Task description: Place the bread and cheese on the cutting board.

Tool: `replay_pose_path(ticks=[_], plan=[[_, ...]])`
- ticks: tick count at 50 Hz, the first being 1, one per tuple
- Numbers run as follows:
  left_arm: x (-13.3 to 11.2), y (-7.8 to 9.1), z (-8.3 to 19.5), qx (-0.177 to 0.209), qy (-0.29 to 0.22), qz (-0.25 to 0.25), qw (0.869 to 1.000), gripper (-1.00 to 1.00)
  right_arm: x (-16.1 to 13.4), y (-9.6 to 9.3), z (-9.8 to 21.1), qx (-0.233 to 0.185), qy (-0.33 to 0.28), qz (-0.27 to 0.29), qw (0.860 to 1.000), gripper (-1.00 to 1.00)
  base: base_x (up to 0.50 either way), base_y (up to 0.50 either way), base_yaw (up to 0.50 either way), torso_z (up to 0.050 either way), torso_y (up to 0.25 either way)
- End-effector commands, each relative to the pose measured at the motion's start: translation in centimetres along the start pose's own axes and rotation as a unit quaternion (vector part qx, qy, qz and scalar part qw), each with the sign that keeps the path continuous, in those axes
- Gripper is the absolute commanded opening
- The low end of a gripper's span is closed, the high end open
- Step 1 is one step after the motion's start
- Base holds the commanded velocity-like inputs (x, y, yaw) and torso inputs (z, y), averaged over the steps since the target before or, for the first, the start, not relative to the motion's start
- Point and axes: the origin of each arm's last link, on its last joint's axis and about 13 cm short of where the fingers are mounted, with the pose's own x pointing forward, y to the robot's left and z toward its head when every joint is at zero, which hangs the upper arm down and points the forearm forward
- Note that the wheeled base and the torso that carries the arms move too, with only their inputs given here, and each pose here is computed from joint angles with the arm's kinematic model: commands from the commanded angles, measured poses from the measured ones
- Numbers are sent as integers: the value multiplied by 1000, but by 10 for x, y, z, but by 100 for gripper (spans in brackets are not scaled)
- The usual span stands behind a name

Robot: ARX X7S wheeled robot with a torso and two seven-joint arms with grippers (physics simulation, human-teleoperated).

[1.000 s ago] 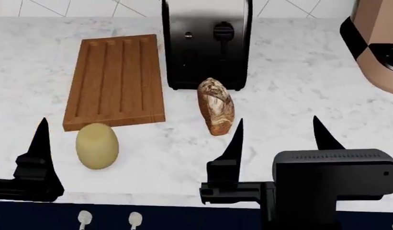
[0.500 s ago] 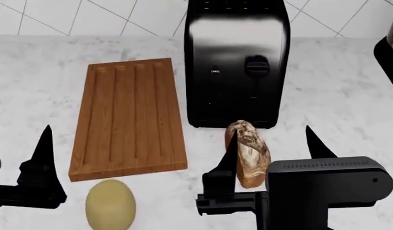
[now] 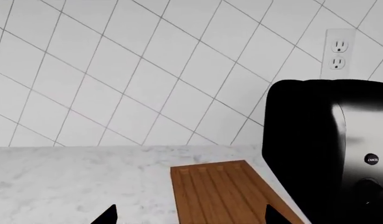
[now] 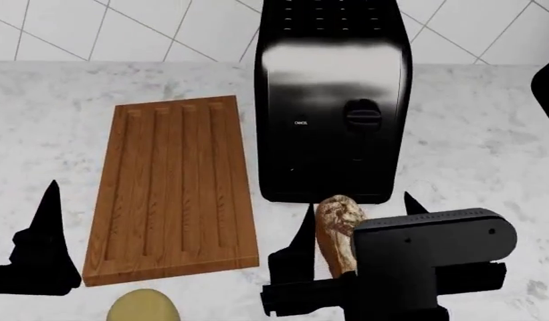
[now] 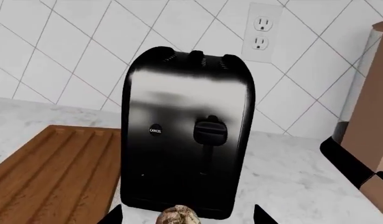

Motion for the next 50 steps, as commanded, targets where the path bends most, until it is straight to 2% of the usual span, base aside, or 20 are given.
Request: replay_pose_path(ticks=[1, 5, 6, 10, 16, 21, 27, 43, 50], plan=[[1, -2, -5, -7, 7, -2, 1000, 100, 9, 0, 2, -8, 72, 26, 997, 100, 0, 0, 0, 0, 0], [3, -2, -5, -13, 4, 1, 1000, 100, 15, -3, 4, -4, 99, 36, 994, 100, 0, 0, 0, 0, 0], [3, -3, -6, -12, 4, -2, 1000, 100, 16, -4, 3, -27, 109, 37, 993, 100, 0, 0, 0, 0, 0], [6, -5, -12, -17, 8, -8, 1000, 100, 21, -7, 8, -15, 120, 36, 992, 100, 0, 0, 0, 0, 0], [8, -7, -12, -14, 4, -15, 1000, 100, 24, -9, 6, -20, 143, 42, 989, 100, 0, 0, 0, 0, 0], [9, -6, -12, 1, 4, -23, 1000, 100, 24, -8, 0, -20, 153, 42, 987, 100, 0, 0, 0, 0, 0], [8, -7, -7, 0, 1, -22, 1000, 100, 29, -8, -9, -15, 167, 40, 985, 100, 0, 0, 0, 0, 0], [6, -2, -15, -11, 5, -8, 1000, 100, 64, -15, -18, -24, 202, 46, 978, 100, 0, 0, 0, 0, 0], [6, 0, -16, -12, 5, -6, 1000, 100, 59, -12, -27, -24, 219, 54, 974, 100, 0, 0, 0, 0, 0]])
